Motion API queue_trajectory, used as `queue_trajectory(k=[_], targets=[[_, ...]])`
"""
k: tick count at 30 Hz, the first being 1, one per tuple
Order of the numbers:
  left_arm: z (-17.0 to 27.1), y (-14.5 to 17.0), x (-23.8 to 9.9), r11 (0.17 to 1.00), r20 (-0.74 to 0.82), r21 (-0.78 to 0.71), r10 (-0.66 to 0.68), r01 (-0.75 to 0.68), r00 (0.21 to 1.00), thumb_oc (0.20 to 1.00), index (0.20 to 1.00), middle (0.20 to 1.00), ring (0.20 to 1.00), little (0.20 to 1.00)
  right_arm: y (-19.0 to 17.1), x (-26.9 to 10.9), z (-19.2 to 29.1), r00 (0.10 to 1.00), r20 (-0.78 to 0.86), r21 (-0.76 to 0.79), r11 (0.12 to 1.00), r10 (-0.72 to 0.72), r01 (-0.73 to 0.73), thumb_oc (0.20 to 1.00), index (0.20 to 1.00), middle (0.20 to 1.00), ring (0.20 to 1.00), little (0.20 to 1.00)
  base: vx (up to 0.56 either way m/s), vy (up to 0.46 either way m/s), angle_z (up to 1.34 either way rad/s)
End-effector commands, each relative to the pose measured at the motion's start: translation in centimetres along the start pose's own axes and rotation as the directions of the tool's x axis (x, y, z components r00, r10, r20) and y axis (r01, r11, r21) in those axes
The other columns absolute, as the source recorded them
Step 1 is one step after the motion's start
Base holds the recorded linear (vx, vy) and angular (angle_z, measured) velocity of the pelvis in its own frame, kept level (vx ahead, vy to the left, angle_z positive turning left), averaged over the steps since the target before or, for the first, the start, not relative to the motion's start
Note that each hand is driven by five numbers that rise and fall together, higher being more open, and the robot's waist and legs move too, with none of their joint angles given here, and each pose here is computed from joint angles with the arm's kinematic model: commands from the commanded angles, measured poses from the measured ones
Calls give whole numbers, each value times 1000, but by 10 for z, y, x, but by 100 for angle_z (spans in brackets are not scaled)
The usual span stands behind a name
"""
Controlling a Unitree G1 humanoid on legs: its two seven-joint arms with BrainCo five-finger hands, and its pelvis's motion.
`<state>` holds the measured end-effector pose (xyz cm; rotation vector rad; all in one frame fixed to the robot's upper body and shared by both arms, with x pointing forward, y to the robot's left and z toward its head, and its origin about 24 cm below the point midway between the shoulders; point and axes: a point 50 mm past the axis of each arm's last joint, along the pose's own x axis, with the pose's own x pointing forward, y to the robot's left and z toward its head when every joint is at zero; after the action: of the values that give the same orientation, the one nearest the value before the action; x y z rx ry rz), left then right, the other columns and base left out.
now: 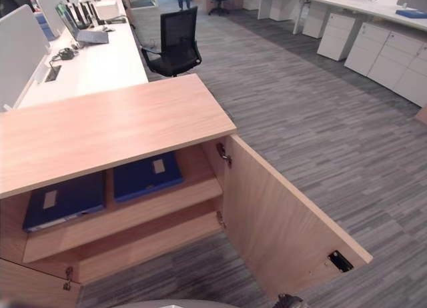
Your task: Put the empty folder in the office cabinet
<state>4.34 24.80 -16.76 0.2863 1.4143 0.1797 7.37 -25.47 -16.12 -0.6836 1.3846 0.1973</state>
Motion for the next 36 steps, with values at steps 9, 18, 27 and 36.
queue_trajectory(k=[9, 18, 27, 36], targets=[[7, 11, 1, 999, -3, -24, 24, -24, 1000, 1000, 1000, 1000, 1000, 1000, -1, 1, 3, 999, -33, 51, 999, 3, -1, 1000, 1000, 1000, 1000, 1000, -35, -138, -22], [10, 15, 1, 997, 11, -73, 21, -20, 1000, 1000, 1000, 1000, 1000, 1000, -24, -1, -18, 993, -92, 137, 987, -70, 83, 1000, 1000, 1000, 1000, 1000, -44, -201, -34], [6, 17, 1, 993, -24, -117, 29, -32, 999, 1000, 1000, 1000, 1000, 1000, -68, -7, -32, 965, -163, 306, 920, -204, 246, 1000, 1000, 1000, 1000, 1000, -72, -83, -22], [2, 28, 1, 992, -51, -113, 56, -62, 997, 1000, 1000, 1000, 1000, 1000, -95, -13, -42, 939, -203, 390, 857, -277, 337, 1000, 1000, 1000, 1000, 1000, 18, 25, 10]])
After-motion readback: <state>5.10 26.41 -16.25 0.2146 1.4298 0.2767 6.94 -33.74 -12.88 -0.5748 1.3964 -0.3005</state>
